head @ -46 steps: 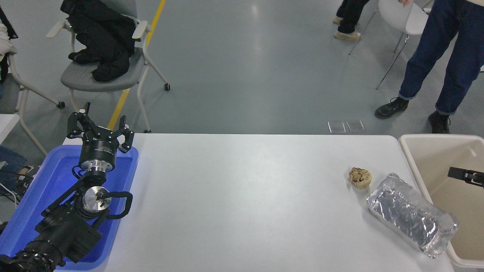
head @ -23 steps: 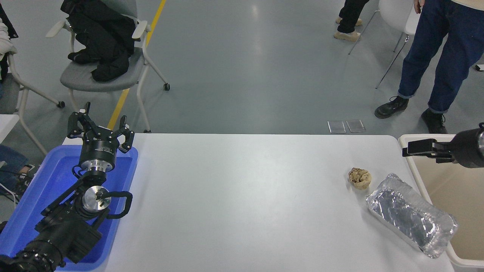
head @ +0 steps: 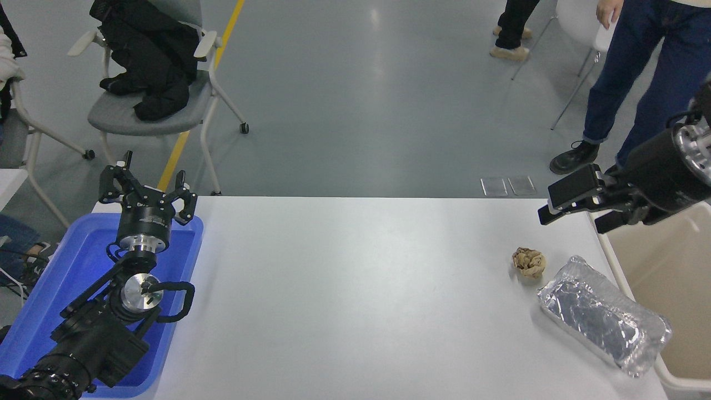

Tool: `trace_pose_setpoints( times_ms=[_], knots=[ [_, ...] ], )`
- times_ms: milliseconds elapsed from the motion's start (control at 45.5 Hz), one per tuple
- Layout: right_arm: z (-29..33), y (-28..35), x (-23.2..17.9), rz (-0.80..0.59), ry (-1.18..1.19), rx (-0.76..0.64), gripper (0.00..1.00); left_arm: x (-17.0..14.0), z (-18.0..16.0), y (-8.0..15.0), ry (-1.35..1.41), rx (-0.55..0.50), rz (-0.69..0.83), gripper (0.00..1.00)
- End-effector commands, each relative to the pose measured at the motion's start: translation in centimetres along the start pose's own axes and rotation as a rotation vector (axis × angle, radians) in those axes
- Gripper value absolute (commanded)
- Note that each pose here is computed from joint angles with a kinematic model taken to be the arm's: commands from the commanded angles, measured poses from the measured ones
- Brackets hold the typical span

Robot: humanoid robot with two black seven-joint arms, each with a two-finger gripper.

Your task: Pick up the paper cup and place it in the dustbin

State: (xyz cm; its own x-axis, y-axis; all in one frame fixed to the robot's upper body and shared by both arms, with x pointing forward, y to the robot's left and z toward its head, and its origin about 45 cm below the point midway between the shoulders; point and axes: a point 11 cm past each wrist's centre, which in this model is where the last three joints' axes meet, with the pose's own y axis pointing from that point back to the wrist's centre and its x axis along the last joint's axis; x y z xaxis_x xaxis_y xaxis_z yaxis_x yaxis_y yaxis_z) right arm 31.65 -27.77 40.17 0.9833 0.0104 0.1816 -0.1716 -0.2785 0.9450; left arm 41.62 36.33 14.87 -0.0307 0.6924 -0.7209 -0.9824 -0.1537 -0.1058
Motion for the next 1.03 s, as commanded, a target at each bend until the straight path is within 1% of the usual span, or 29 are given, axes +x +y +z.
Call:
trace_pose_setpoints(
  times_ms=[0,527,659,1011],
  knots=[
    [-2.8,0.9,-0.4,-0.02,0.015,-0.014,1.0,0.0,-0.1,0.0,0.001,0.001,0.001,0.99],
    [-2.9,0.3,-0.1,-0.04,0.012,-0.091,1.0,0.0,-0.1,0.0,0.001,0.001,0.001,0.99],
    [-3.2,-0.4,0.6,-0.021,0.043,-0.129,1.0,0.0,-0.1,0.0,0.001,0.001,0.001,0.99],
    [-3.6,-1.4,1.2,-0.006,0.057,-0.172,1.0,0.0,0.0,0.0,0.002,-0.002,0.0,0.99]
  ],
)
